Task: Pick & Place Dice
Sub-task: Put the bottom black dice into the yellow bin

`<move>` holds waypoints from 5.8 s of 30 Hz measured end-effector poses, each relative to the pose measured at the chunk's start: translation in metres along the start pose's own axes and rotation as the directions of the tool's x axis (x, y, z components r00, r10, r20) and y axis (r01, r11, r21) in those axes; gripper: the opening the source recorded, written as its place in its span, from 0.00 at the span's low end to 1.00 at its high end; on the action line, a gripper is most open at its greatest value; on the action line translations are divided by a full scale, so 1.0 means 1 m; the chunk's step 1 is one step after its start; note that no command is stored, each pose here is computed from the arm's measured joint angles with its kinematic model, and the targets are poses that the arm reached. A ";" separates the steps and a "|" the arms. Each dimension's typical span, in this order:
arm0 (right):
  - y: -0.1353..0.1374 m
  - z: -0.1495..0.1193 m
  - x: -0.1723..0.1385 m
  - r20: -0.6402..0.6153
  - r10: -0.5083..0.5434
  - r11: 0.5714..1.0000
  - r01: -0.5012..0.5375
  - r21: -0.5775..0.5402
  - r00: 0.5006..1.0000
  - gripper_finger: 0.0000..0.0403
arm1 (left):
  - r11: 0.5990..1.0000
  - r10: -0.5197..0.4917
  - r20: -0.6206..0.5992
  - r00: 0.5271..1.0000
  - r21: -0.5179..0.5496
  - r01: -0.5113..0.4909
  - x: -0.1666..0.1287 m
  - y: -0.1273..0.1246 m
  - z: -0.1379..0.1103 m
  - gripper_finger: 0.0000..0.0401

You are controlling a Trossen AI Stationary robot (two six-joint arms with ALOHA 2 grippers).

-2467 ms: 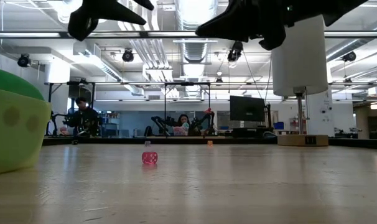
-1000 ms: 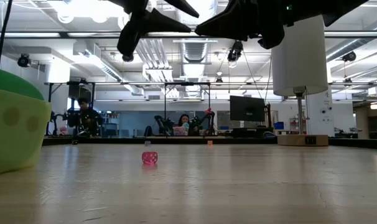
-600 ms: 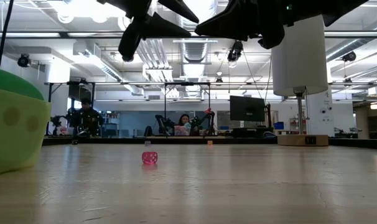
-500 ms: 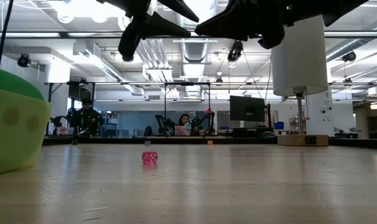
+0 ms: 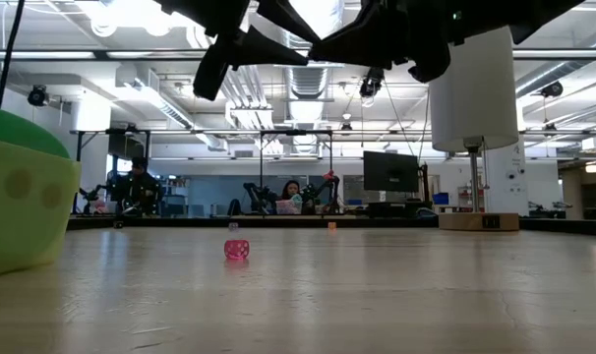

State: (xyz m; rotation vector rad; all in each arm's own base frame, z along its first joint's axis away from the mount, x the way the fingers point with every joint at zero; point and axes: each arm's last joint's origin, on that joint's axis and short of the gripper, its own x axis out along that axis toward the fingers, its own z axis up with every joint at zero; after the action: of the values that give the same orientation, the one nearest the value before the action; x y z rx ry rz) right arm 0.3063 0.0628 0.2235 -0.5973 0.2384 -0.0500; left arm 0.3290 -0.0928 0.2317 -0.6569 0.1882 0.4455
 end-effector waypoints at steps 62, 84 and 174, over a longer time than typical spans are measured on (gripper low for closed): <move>0.000 0.001 0.000 0.009 0.006 1.000 -0.006 -0.008 1.000 0.14 | 1.000 0.004 0.009 1.000 0.012 -0.004 0.003 0.002 0.001 0.23; -0.001 0.001 0.000 0.007 0.003 1.000 -0.003 -0.016 1.000 0.14 | 1.000 0.011 0.016 1.000 -0.010 -0.011 0.006 0.004 0.004 0.25; -0.014 0.026 -0.046 0.019 0.064 0.991 -0.066 0.115 0.998 0.40 | 0.994 -0.071 -0.260 0.963 0.066 0.091 -0.008 0.007 0.003 0.13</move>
State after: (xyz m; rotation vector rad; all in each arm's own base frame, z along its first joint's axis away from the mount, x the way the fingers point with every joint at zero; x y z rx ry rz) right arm 0.2684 0.0704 0.2616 -0.4744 0.2380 0.0036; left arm 0.3183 -0.0886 0.2329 -0.6422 0.4213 0.2712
